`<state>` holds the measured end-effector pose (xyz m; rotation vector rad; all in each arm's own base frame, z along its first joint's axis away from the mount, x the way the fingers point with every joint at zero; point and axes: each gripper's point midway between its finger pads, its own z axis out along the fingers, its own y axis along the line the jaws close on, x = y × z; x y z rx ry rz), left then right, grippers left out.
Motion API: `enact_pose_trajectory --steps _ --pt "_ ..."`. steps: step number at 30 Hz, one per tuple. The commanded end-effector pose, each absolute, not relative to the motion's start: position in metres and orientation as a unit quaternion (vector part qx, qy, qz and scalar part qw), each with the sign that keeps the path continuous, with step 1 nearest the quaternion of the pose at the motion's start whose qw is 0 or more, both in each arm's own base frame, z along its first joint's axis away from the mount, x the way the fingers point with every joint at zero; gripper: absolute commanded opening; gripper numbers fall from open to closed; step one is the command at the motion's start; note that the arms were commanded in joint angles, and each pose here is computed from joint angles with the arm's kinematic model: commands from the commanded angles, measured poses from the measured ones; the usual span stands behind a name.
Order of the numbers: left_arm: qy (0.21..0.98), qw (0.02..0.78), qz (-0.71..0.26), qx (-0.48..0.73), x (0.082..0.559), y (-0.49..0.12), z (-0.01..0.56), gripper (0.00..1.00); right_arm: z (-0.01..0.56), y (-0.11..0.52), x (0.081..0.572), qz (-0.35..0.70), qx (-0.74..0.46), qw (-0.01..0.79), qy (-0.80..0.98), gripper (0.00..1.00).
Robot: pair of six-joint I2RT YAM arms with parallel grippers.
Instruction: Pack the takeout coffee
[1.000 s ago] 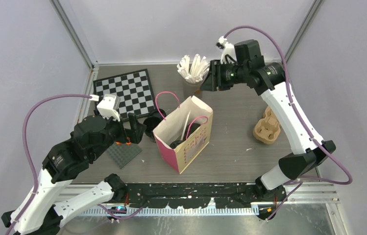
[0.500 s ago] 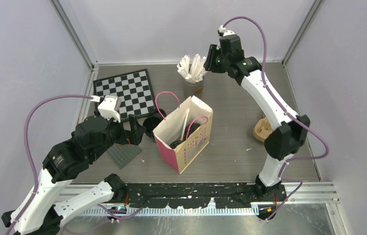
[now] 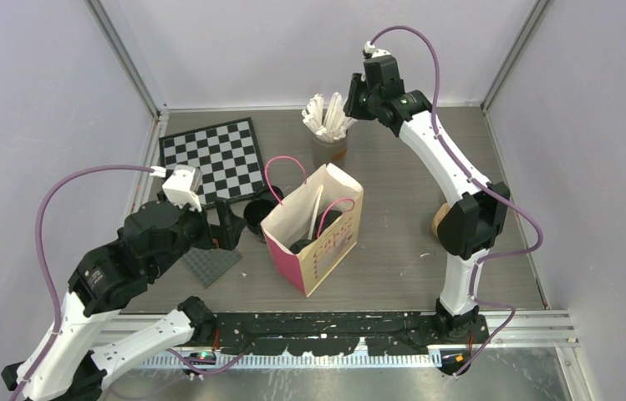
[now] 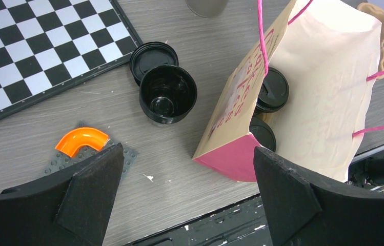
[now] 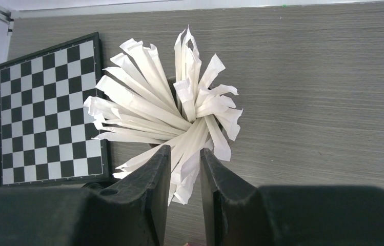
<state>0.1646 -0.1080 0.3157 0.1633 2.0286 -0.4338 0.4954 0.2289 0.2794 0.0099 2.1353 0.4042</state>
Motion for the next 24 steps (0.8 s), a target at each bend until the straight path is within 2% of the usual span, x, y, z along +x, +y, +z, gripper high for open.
enact_pose_trajectory --steps 1,15,17,21,24 --pt "0.836 0.514 -0.183 0.058 0.166 -0.107 0.323 1.00 0.295 0.231 0.500 0.170 0.003 0.481 0.860 0.31" --pt "0.836 0.515 -0.182 0.056 0.164 -0.104 0.322 1.00 0.276 0.240 0.496 0.163 0.002 0.453 0.877 0.30" --pt "0.835 0.516 -0.181 0.056 0.164 -0.104 0.322 1.00 0.276 0.239 0.497 0.161 0.002 0.455 0.876 0.25" --pt "0.835 0.516 -0.182 0.054 0.163 -0.102 0.322 1.00 0.279 0.237 0.498 0.153 -0.002 0.459 0.875 0.01" --pt "0.835 0.518 -0.181 0.053 0.163 -0.101 0.322 1.00 0.290 0.234 0.495 0.151 -0.007 0.469 0.870 0.00"
